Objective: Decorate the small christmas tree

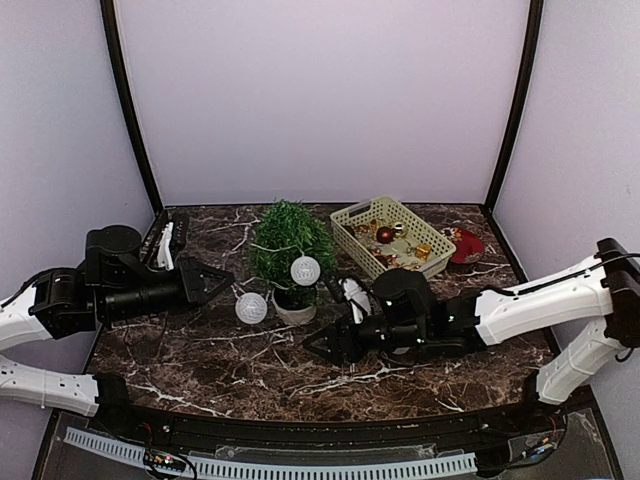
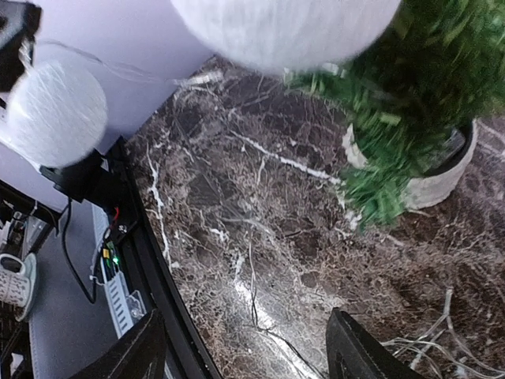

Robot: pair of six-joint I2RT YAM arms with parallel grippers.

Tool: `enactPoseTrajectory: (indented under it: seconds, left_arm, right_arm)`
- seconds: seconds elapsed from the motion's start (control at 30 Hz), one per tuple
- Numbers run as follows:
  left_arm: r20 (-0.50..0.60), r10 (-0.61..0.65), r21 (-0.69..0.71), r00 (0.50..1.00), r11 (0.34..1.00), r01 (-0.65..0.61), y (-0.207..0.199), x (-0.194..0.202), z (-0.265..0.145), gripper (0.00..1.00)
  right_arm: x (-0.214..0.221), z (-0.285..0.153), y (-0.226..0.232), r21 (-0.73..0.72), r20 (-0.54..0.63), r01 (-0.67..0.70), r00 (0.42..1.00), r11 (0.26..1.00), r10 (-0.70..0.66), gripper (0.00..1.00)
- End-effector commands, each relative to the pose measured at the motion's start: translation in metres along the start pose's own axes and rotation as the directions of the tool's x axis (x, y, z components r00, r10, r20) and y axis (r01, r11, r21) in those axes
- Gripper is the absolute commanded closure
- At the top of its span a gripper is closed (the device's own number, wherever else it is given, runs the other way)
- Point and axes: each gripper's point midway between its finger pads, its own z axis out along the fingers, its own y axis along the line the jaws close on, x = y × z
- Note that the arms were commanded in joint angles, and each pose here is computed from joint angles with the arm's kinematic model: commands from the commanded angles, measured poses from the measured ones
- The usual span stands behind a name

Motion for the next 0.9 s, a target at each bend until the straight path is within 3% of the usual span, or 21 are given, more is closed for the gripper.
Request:
enactPoseTrajectory:
  seconds: [0.0,0.23,0.4,0.6,0.8,0.87]
  left_arm:
    - [0.020,-0.027,-0.034,0.999,0.999,0.028,0.010,-0.003,-0.005,1.00]
    - [0.029,-0.027,-0.029,0.999,0.999,0.028,0.009,-0.006,-0.007,1.00]
    - [0.032,-0.022,-0.026,0.999,0.999,0.023,0.008,-0.008,-0.009,1.00]
    - [0.041,-0.017,-0.023,0.999,1.000,0.018,0.006,-0.011,-0.010,1.00]
    - [0.050,-0.005,-0.033,0.999,0.999,0.007,0.007,-0.014,-0.010,1.00]
    - [0.054,0.000,-0.043,0.999,0.999,0.002,0.009,-0.015,-0.009,1.00]
  right_arm:
    - [-0.001,0.030,0.015,-0.012,0.060,0.040,0.997,0.999,-0.039,0.31]
    - [0.038,0.082,0.032,-0.030,-0.043,0.119,0.992,0.992,-0.120,0.35]
    - [0.053,0.103,0.020,0.031,-0.068,0.127,0.990,0.991,-0.125,0.41]
    - [0.064,0.109,0.001,0.102,-0.071,0.116,0.991,0.988,-0.109,0.60]
    - [0.066,0.102,-0.013,0.156,-0.056,0.085,0.995,0.984,-0.077,0.99]
    - [0.063,0.092,-0.019,0.191,-0.036,0.077,0.997,0.979,-0.071,1.00]
